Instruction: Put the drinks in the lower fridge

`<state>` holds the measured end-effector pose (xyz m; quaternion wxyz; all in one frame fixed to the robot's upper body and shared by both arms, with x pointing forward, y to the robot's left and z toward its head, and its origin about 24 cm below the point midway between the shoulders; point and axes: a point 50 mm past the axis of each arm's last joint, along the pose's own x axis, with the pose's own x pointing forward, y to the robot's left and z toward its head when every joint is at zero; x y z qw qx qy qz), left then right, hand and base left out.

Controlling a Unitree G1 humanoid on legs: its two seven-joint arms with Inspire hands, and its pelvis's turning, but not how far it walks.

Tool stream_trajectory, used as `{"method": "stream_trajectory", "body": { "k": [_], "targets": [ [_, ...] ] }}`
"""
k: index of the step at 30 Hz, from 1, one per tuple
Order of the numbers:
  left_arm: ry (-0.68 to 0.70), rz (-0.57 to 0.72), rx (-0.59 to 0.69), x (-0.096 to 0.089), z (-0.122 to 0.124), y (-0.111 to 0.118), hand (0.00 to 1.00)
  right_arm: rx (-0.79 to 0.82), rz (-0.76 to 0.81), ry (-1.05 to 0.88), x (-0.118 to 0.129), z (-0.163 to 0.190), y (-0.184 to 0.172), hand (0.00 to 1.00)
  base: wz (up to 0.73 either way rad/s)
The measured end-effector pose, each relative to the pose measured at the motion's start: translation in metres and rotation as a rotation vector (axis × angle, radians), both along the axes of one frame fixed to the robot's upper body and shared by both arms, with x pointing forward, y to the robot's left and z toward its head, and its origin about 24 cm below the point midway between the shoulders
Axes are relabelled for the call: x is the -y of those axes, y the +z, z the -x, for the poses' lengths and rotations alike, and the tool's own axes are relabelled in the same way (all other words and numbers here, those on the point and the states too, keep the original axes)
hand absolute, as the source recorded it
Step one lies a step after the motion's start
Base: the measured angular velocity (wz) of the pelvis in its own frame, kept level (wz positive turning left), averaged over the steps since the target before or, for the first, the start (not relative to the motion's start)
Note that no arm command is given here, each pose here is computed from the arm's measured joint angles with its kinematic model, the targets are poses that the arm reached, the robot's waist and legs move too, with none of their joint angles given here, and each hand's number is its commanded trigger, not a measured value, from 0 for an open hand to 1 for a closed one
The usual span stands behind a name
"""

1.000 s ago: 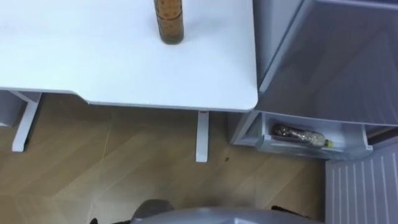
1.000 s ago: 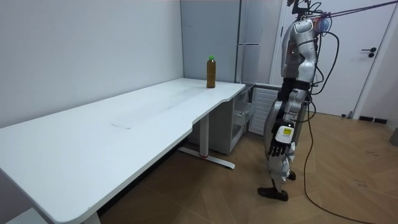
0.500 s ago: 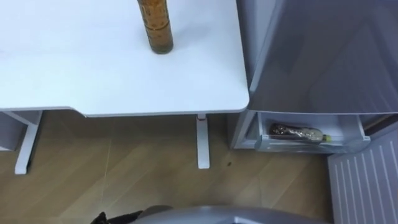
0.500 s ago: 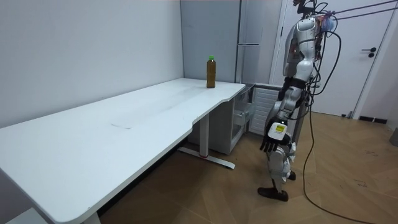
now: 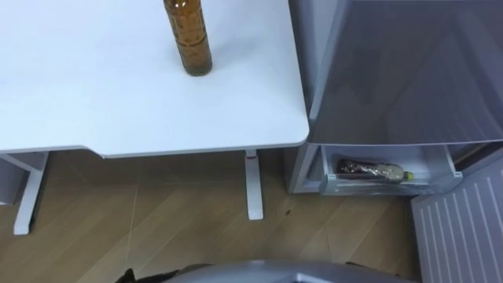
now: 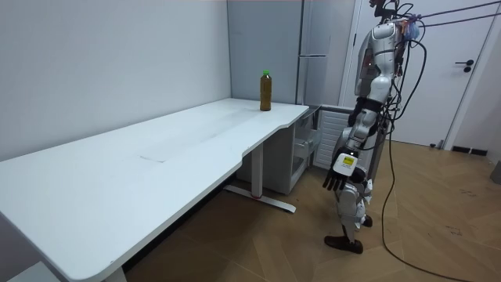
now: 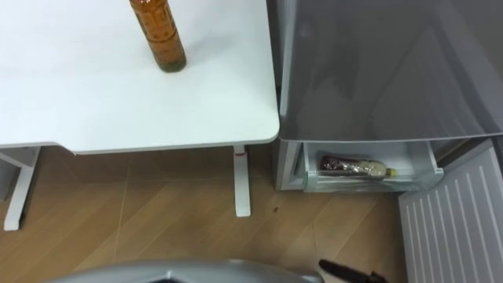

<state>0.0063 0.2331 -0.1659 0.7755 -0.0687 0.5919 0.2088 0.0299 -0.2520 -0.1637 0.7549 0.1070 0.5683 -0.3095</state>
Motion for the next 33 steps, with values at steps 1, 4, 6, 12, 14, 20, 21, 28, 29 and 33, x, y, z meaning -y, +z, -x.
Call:
{"method": "stream_trajectory", "body": {
  "k": [1, 4, 6, 12, 14, 20, 21, 28, 29, 33],
  "targets": [
    [-0.016, -0.006, -0.003, 0.000, 0.000, 0.000, 0.00, 0.013, 0.011, 0.001, 0.001, -0.004, 0.001, 0.00, 0.00],
    [-0.046, -0.022, -0.004, -0.003, 0.000, 0.001, 0.00, 0.061, 0.038, -0.010, 0.007, -0.014, 0.005, 0.00, 0.01],
    [-0.060, -0.028, -0.005, -0.003, -0.001, 0.001, 0.00, 0.083, 0.055, -0.011, 0.008, -0.018, 0.006, 0.00, 0.02],
    [-0.071, -0.041, -0.001, -0.005, -0.002, 0.002, 0.00, 0.119, 0.070, -0.010, 0.010, -0.025, 0.009, 0.00, 0.00],
    [-0.070, -0.048, 0.005, -0.005, -0.003, 0.002, 0.00, 0.117, 0.071, -0.011, 0.010, -0.025, 0.008, 0.00, 0.00],
    [0.016, -0.075, 0.010, -0.006, -0.001, 0.002, 0.00, 0.059, 0.078, -0.048, 0.008, -0.013, 0.005, 0.00, 0.08],
    [0.035, -0.075, 0.010, -0.007, 0.001, 0.002, 0.00, 0.056, 0.076, -0.059, 0.008, -0.011, 0.004, 0.00, 0.00],
    [0.239, -0.159, 0.021, -0.023, 0.008, 0.007, 0.00, 0.030, 0.075, -0.066, 0.009, -0.003, 0.003, 0.00, 0.00],
    [0.273, -0.172, 0.026, -0.026, 0.008, 0.008, 0.00, 0.030, 0.073, -0.073, 0.009, -0.002, 0.003, 0.00, 0.00],
    [0.423, -0.334, 0.111, -0.051, -0.004, 0.024, 0.00, 0.019, 0.079, -0.081, 0.011, 0.003, 0.003, 0.00, 0.02]
  ]
}}
